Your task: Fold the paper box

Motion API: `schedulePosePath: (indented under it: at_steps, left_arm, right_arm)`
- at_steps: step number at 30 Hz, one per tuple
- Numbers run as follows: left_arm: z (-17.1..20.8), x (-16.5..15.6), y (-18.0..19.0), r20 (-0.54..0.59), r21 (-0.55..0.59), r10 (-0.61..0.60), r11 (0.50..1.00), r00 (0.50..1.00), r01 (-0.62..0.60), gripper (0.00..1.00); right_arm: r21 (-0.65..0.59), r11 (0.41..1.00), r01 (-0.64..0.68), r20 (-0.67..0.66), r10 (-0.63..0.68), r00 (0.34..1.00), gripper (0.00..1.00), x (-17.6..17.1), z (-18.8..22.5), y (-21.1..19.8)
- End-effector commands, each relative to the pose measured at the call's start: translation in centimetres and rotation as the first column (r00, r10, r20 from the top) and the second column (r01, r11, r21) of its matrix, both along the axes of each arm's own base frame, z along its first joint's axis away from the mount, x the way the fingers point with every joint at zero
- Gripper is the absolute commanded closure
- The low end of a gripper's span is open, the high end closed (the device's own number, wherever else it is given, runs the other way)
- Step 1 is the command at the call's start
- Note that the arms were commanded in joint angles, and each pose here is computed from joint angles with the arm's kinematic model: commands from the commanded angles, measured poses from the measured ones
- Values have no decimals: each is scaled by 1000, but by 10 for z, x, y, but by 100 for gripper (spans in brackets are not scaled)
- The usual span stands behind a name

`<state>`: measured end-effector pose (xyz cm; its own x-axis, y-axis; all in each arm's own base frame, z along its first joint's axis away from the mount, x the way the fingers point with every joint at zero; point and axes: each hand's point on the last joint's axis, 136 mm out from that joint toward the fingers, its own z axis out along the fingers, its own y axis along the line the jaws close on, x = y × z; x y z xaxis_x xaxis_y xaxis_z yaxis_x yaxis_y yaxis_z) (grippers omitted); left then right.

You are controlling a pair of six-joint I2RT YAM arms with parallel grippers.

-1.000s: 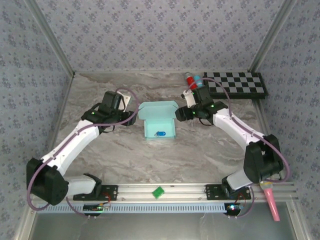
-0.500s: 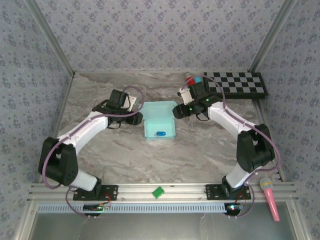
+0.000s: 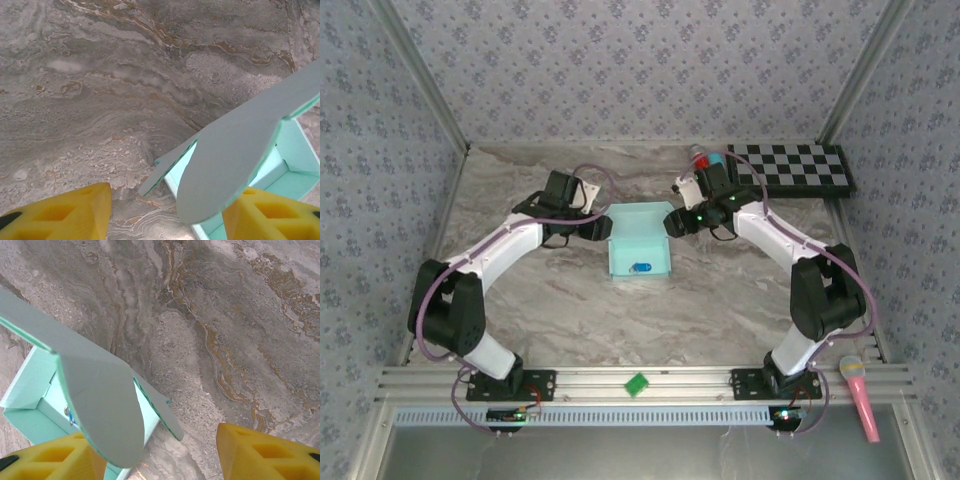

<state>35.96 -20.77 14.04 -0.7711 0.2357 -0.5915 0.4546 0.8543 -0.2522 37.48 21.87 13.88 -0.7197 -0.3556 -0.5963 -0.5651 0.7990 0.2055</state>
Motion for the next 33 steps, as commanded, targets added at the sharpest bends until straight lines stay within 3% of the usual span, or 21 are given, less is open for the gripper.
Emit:
schedulePosePath:
  at_steps: [1, 17, 33]
  left_arm:
    - [15, 10, -8, 33, -40, -25, 999, 999, 27, 44]
    - [15, 13, -16, 24, -65, -56, 996, 998, 57, 53]
    - [8, 10, -14, 2, -53, -49, 997, 999, 49, 57]
  right_arm:
    - [16, 1000, -27, 3, 27, 1000, 42, 4, 5, 7]
    - [11, 999, -36, -10, 36, 999, 45, 4, 1, 10]
    - [10, 999, -41, -14, 41, 999, 61, 1, 0, 12]
